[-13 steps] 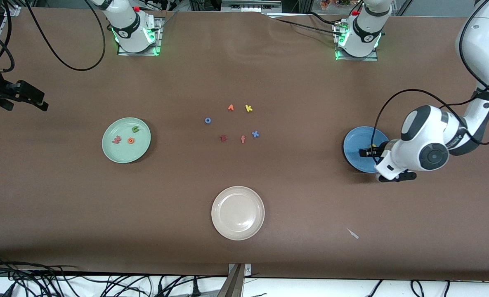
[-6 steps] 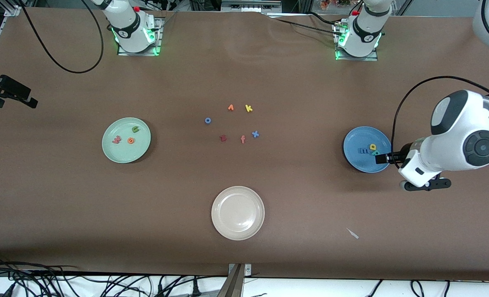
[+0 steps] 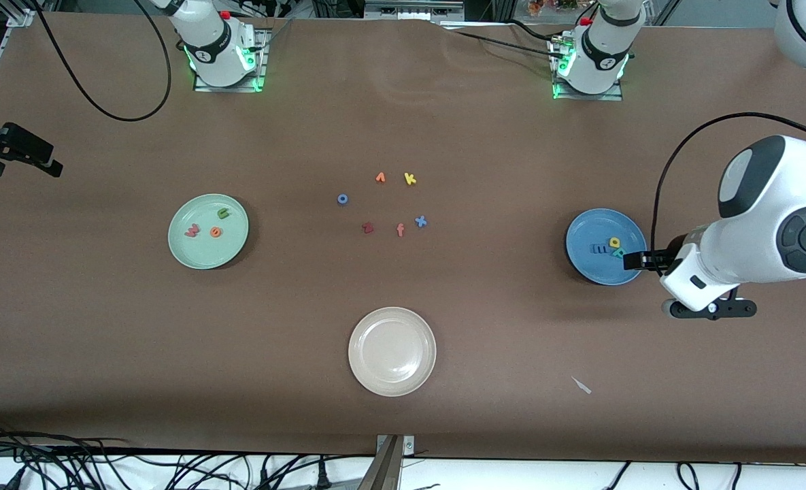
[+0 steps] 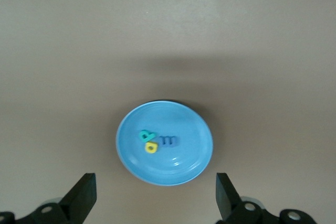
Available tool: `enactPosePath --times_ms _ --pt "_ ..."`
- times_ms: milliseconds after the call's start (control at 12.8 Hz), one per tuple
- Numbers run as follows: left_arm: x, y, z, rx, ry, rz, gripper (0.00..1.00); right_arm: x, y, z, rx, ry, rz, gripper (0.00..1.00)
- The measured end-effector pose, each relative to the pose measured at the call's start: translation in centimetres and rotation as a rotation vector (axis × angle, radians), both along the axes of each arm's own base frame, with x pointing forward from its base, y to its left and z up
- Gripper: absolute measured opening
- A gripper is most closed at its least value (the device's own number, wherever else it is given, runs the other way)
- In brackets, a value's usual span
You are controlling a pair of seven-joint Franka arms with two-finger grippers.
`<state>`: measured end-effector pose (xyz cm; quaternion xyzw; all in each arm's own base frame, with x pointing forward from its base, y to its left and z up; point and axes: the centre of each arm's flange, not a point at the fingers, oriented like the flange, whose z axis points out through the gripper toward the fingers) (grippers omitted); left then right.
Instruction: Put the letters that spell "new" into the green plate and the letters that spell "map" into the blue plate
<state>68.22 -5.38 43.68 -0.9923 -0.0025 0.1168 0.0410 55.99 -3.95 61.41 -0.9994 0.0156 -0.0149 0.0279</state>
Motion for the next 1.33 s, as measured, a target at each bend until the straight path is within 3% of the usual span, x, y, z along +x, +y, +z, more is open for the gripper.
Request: enactPosePath --times_ms 235,470,1097,1332 --pt "0.5 1.8 2.5 -0.066 0.051 0.020 1.00 -0.2 0.0 -0.2 0.001 0.015 0.000 1.00" --pt "-0.3 3.4 6.0 -0.158 0.028 0.071 1.00 -0.2 -0.1 -0.1 -0.001 0.015 -0.002 1.00" --pt "-4.3 3.4 4.8 -0.168 -0.183 0.075 1.00 -0.2 -0.2 0.0 -0.002 0.012 -0.004 1.00" --pt "-4.9 3.4 5.0 -0.167 -0.213 0.074 1.00 -0.2 -0.2 0.0 -0.002 0.012 -0.004 1.00"
